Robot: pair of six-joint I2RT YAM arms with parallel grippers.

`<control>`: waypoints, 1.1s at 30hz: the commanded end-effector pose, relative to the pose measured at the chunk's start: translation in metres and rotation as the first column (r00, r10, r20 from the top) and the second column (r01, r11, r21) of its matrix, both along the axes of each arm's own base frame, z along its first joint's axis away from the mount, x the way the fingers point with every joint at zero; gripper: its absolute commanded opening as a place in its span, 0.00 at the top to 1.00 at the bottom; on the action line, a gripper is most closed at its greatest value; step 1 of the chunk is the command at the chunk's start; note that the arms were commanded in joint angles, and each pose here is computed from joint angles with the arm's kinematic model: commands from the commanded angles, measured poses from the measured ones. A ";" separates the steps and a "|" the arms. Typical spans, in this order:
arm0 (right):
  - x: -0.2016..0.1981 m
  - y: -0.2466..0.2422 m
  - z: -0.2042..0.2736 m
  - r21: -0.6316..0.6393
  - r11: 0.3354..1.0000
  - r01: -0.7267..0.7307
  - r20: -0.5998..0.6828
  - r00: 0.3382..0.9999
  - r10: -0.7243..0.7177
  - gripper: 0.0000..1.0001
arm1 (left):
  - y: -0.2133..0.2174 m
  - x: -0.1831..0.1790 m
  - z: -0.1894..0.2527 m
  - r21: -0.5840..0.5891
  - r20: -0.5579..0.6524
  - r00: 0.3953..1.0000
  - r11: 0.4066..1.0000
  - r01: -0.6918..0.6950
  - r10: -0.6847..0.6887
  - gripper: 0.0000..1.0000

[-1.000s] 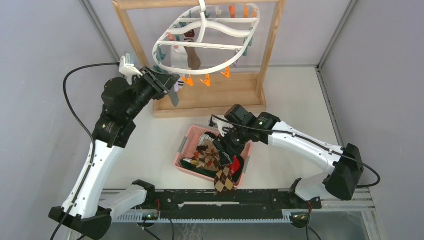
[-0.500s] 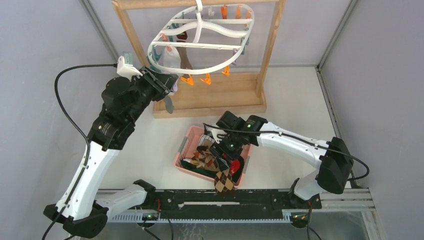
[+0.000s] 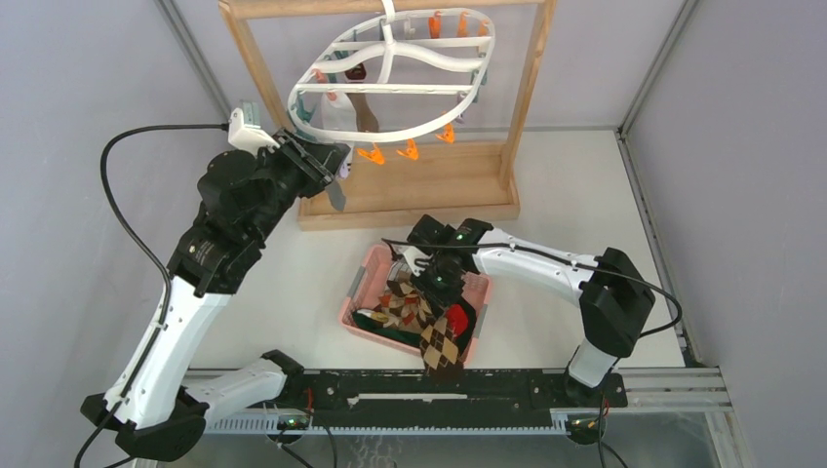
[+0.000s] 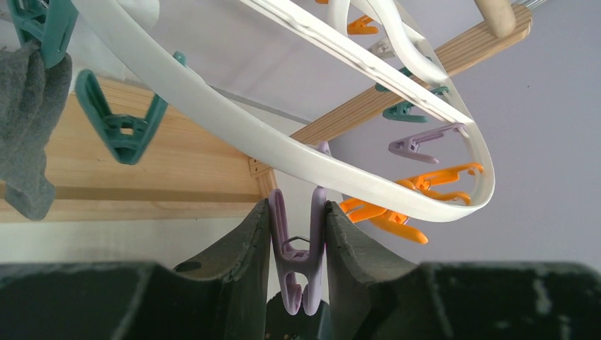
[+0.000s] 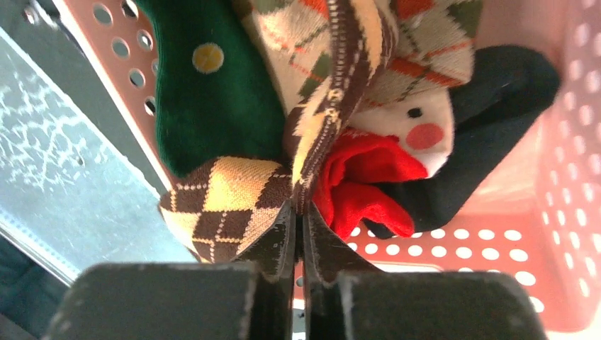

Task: Remove the socks clipped to the hanger
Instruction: Place the sock in the bin.

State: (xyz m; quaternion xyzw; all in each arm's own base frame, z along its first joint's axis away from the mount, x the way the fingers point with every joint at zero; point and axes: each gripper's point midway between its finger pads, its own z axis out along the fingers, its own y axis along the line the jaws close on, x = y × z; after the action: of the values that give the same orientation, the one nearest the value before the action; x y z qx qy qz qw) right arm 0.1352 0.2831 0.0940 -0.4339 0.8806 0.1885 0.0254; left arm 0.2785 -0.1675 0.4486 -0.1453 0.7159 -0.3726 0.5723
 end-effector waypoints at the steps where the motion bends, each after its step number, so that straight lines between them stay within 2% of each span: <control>1: 0.035 0.022 0.030 0.101 0.995 0.028 0.107 0.994 -0.039 0.97 | 0.002 -0.010 0.019 -0.025 0.021 1.000 1.000 0.002 -0.001 0.87; 2: 0.041 0.026 0.034 0.115 0.993 0.034 0.120 0.992 -0.047 1.00 | 0.001 -0.010 0.018 -0.023 0.019 1.000 1.000 0.005 -0.005 0.87; 8: 0.074 0.038 0.050 0.167 0.985 0.029 0.243 0.968 -0.070 1.00 | 0.000 -0.011 0.015 -0.019 0.009 1.000 1.000 0.011 -0.011 0.87; 10: 0.073 0.041 0.047 0.173 0.985 0.022 0.227 0.972 -0.061 0.93 | -0.001 -0.011 0.015 -0.020 0.006 1.000 1.000 0.014 -0.014 0.87; 15: 0.059 0.044 0.046 0.227 0.974 0.006 0.192 0.980 -0.051 0.84 | -0.006 -0.008 0.013 -0.033 -0.007 1.000 0.999 0.027 -0.027 0.86; 19: 0.056 0.043 0.054 0.264 0.964 -0.012 0.189 0.981 -0.039 0.64 | -0.013 -0.005 0.011 -0.045 -0.018 0.999 0.998 0.047 -0.048 0.85; 20: 0.055 0.043 0.057 0.273 0.962 -0.013 0.186 0.982 -0.039 0.55 | -0.014 -0.005 0.010 -0.044 -0.019 0.998 0.998 0.050 -0.051 0.83; 23: 0.054 0.043 0.065 0.298 0.954 -0.012 0.183 0.982 -0.045 0.46 | -0.014 -0.003 0.003 -0.026 -0.029 0.998 0.998 0.051 -0.052 0.77; 24: 0.053 0.044 0.067 0.306 0.952 -0.012 0.181 0.982 -0.046 0.35 | -0.014 -0.003 0.000 -0.018 -0.032 0.998 0.999 0.050 -0.051 0.75; 25: 0.053 0.043 0.069 0.311 0.950 -0.009 0.180 0.982 -0.049 0.28 | -0.013 -0.004 -0.002 -0.009 -0.032 0.998 0.999 0.049 -0.050 0.73; 26: 0.051 0.044 0.072 0.319 0.948 -0.010 0.180 0.982 -0.050 0.26 | -0.013 -0.003 -0.005 0.001 -0.036 0.998 0.999 0.049 -0.049 0.71; 27: 0.051 0.044 0.075 0.326 0.945 -0.012 0.181 0.982 -0.050 0.20 | -0.013 -0.003 -0.009 0.010 -0.040 0.998 0.999 0.050 -0.050 0.69; 28: 0.050 0.044 0.077 0.331 0.944 -0.012 0.179 0.983 -0.050 0.03 | -0.013 -0.003 -0.012 0.020 -0.045 0.998 0.998 0.051 -0.050 0.68; 33: 0.047 0.042 0.086 0.350 0.937 -0.008 0.180 0.982 -0.058 0.00 | -0.011 -0.002 -0.021 0.062 -0.045 0.998 0.997 0.051 -0.049 0.60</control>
State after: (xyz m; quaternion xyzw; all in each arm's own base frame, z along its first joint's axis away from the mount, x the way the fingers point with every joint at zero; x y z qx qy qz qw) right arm 0.1815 0.3197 0.1557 -0.4288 0.8466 0.2735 0.1570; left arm 0.2849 -0.1787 0.4330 -0.1433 0.7357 -0.3680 0.5503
